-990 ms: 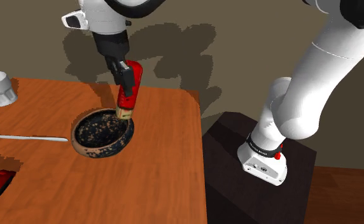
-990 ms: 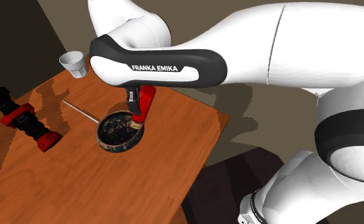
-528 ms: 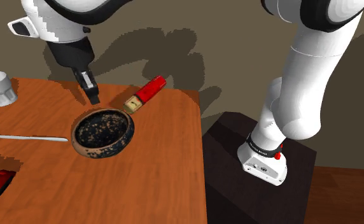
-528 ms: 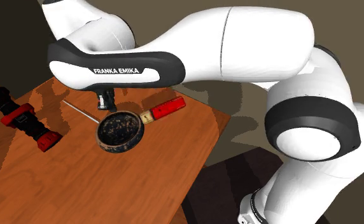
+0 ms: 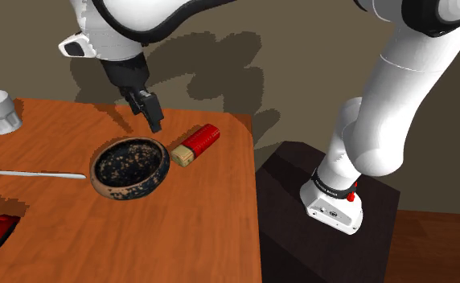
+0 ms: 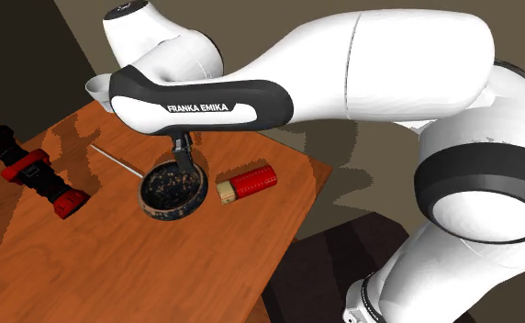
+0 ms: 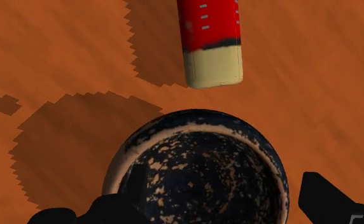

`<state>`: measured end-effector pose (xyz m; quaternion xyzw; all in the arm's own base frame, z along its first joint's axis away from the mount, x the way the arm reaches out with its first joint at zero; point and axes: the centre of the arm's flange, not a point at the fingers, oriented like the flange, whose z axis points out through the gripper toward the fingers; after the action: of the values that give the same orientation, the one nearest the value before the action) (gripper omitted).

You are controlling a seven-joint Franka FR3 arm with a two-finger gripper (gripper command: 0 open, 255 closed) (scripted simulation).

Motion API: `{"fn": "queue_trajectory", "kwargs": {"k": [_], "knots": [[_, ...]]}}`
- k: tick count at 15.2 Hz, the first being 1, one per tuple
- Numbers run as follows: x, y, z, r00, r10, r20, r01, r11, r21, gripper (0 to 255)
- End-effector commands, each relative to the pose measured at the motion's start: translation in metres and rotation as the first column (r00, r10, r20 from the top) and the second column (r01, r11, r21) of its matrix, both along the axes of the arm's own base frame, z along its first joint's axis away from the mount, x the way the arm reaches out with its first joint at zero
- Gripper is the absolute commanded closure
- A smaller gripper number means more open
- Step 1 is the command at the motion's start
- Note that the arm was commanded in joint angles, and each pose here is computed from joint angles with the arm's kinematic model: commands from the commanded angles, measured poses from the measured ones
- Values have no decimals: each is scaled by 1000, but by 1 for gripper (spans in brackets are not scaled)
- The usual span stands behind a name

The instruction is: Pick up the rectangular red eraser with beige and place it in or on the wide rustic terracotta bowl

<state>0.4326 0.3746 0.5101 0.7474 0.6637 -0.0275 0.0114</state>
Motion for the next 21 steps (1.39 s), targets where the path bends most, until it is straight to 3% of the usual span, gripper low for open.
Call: {"fn": "queue_trajectory", "kwargs": {"k": [1, 7, 15, 21], "knots": [[2, -23, -7, 999, 50, -13, -50, 999, -21, 0], [8, -86, -27, 982, 181, -51, -184, 980, -76, 0], [6, -92, -67, 982, 181, -51, -184, 980, -76, 0], [6, -92, -67, 982, 181, -51, -184, 980, -76, 0]]}}
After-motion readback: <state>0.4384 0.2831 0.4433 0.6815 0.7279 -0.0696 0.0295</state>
